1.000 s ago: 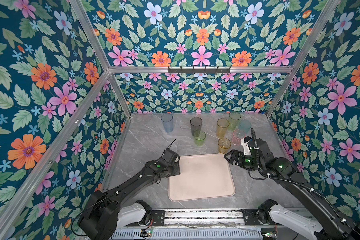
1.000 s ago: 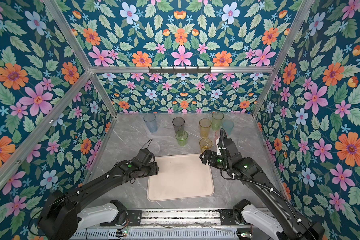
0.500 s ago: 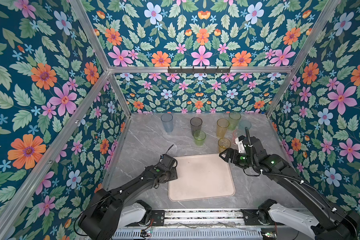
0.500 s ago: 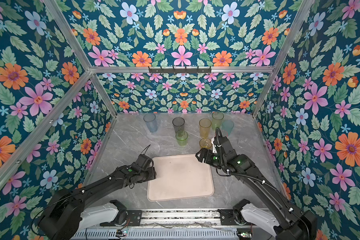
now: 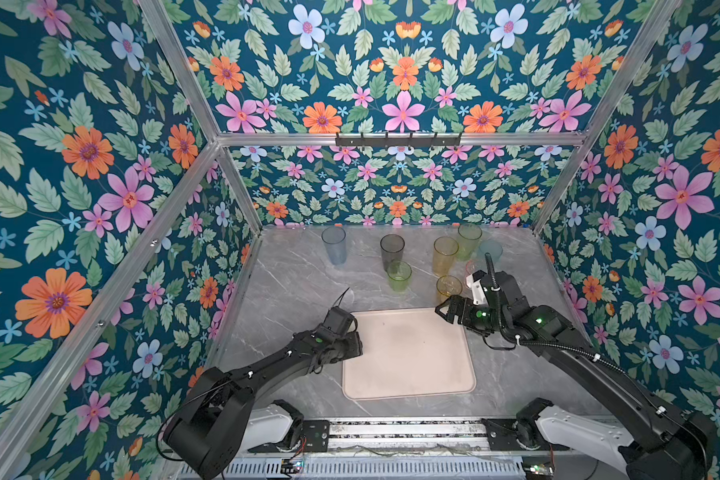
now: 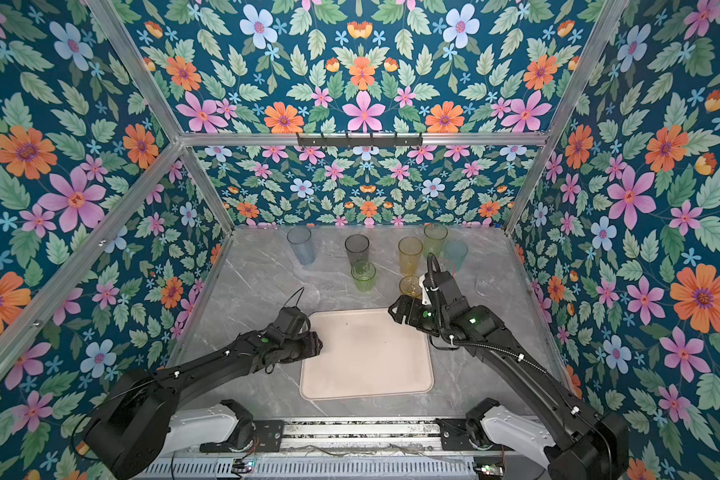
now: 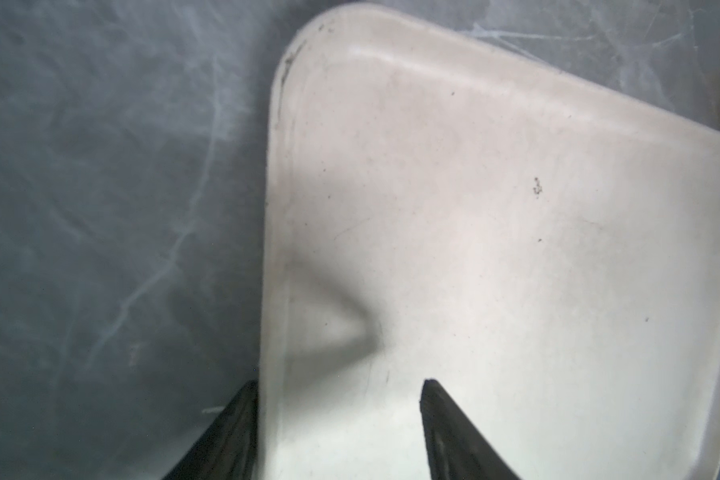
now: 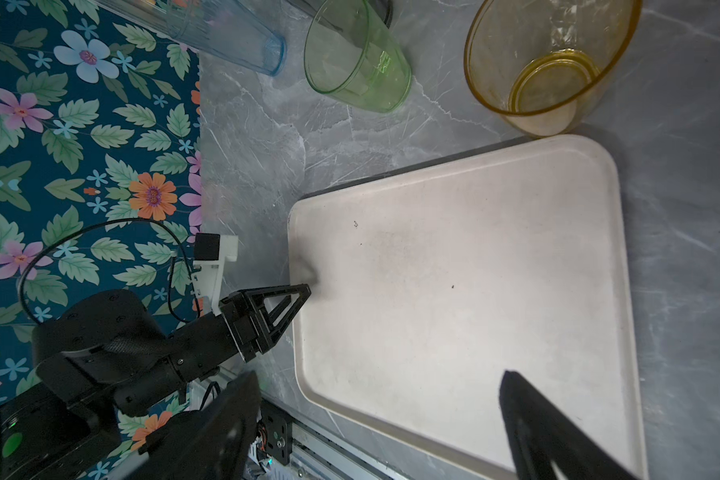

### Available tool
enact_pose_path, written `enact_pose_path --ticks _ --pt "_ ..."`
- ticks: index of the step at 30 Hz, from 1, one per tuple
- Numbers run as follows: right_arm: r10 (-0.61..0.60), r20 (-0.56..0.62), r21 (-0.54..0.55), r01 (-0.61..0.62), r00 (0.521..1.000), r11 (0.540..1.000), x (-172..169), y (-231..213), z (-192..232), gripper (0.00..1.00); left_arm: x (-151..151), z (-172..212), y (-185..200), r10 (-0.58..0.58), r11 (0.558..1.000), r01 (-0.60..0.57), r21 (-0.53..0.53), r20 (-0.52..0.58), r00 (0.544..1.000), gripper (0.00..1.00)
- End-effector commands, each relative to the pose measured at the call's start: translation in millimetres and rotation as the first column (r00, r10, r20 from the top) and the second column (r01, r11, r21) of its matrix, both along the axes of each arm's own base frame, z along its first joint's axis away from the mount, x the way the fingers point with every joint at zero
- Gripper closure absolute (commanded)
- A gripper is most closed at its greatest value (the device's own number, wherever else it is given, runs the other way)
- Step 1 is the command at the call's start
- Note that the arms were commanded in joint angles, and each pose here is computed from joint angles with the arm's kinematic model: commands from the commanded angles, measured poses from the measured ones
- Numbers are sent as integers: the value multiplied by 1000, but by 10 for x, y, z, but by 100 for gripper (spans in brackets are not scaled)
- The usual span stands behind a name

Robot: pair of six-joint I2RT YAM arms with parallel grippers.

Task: Place the glasses into the tray
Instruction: 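Reach the left gripper to the clear blue glass farthest from the robot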

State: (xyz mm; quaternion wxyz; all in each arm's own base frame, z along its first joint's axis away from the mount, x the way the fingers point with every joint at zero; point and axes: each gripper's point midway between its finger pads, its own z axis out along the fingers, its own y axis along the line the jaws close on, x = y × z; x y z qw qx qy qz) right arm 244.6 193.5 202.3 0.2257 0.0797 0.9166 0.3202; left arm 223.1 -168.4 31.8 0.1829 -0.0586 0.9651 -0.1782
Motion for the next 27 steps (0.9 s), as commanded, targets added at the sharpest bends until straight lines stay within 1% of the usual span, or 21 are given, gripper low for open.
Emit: enact_pose_path --ticks 1,11,16,19,22,25,27 --pt "-4 29 23 4 1000 1000 54 35 88 8 81 77 -108 -21 999 22 -41 33 999 37" --pt "-3 30 7 3 1000 1000 53 18 76 8 133 116 -194 -37 998 39 -56 40 999 37" --pt "8 65 -6 -8 998 1000 100 20 49 8 260 306 -172 -18 999 20 -29 84 996 37" --pt "6 103 -30 -3 995 1000 164 0 15 8 419 517 -118 -11 1000 7 28 134 991 35" --pt "6 144 -53 2 990 999 236 -15 -40 8 642 768 -38 2 997 -17 76 188 982 33" --pt "33 183 -41 -26 983 999 273 41 -82 8 903 1023 68 16 993 -44 111 243 970 32" --pt "49 217 -20 -45 975 999 293 87 -92 9 1129 1217 189 37 987 -79 137 282 959 29"
